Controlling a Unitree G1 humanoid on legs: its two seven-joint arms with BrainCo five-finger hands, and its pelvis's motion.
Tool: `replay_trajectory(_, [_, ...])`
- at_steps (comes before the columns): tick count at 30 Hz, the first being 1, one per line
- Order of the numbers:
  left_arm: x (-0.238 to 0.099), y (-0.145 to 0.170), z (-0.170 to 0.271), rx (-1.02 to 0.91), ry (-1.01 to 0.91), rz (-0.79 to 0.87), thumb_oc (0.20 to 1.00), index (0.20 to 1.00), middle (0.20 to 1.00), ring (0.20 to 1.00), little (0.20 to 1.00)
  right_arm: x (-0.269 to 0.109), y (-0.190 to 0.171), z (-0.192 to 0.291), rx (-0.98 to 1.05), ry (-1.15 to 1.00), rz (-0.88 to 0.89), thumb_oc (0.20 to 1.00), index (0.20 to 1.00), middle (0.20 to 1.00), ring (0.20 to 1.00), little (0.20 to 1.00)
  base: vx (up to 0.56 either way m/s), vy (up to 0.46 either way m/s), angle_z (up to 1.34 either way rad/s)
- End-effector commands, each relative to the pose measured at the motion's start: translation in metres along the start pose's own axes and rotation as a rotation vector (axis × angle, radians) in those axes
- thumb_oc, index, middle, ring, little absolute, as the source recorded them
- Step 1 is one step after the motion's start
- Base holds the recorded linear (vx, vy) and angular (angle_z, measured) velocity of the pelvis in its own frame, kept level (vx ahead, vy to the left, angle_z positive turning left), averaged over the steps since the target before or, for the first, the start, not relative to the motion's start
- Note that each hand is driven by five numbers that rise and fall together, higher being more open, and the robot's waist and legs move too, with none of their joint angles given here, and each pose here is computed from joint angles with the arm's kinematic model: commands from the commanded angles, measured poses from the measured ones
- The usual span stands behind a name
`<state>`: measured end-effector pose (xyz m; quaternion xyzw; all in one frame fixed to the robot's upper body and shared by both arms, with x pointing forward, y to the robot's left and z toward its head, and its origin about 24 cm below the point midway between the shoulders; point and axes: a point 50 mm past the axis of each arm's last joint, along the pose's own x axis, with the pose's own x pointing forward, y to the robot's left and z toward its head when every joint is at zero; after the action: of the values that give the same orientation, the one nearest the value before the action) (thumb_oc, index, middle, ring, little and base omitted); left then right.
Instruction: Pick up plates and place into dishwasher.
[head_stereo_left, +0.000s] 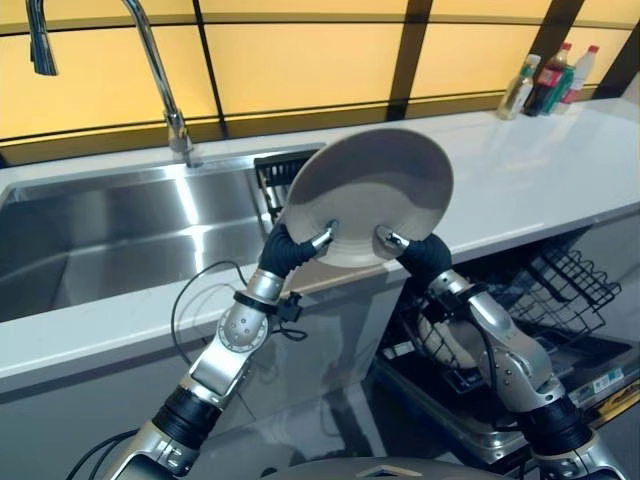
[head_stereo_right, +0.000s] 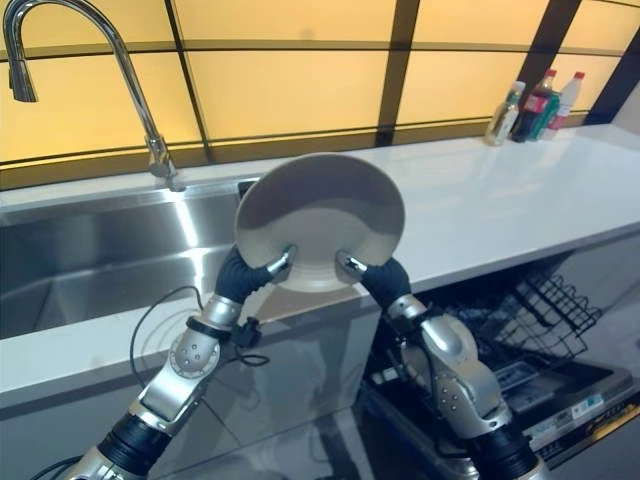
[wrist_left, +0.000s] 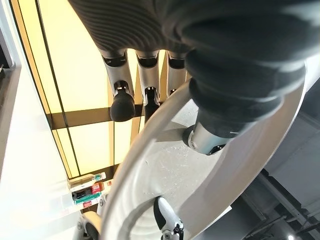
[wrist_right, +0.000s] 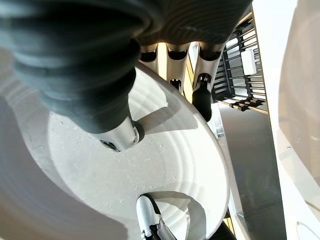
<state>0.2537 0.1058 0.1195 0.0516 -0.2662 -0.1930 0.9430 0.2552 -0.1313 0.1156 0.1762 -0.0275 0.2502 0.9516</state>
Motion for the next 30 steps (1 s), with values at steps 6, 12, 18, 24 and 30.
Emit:
replay_trajectory(6, [-0.004, -0.010, -0.008, -0.069, 0.038, -0.049, 0.200, 0.200, 0.200, 0.200, 0.200, 0.003, 0.004, 0.046, 0.050, -0.303, 0.018, 0.200, 0.200, 0.200, 0.200, 0.200, 0.00, 0.000, 0.00])
replay_trajectory(12, [-0.015, -0.010, -0.027, -0.131, 0.161, -0.032, 0.482, 0.482, 0.482, 0.482, 0.482, -0.012, -0.012, 0.050, 0.029, -0.373, -0.074, 0.200, 0.200, 0.200, 0.200, 0.200, -0.01, 0.015, -0.01])
replay_trajectory(18, [-0.023, -0.007, -0.032, -0.208, 0.202, -0.011, 1.000, 1.000, 1.000, 1.000, 1.000, -0.030, -0.025, 0.051, 0.000, -0.424, -0.130, 0.200, 0.200, 0.200, 0.200, 0.200, -0.05, 0.024, -0.06])
replay_trajectory(24, [-0.028, -0.003, -0.039, -0.234, 0.252, 0.042, 1.000, 1.000, 1.000, 1.000, 1.000, -0.042, -0.039, 0.052, -0.016, -0.452, -0.208, 0.200, 0.200, 0.200, 0.200, 0.200, -0.04, 0.024, -0.09])
replay_trajectory(30, [-0.036, 0.003, -0.043, -0.250, 0.278, 0.070, 1.000, 1.000, 1.000, 1.000, 1.000, -0.063, -0.060, 0.052, -0.030, -0.487, -0.358, 0.200, 0.200, 0.200, 0.200, 0.200, -0.05, 0.009, -0.10])
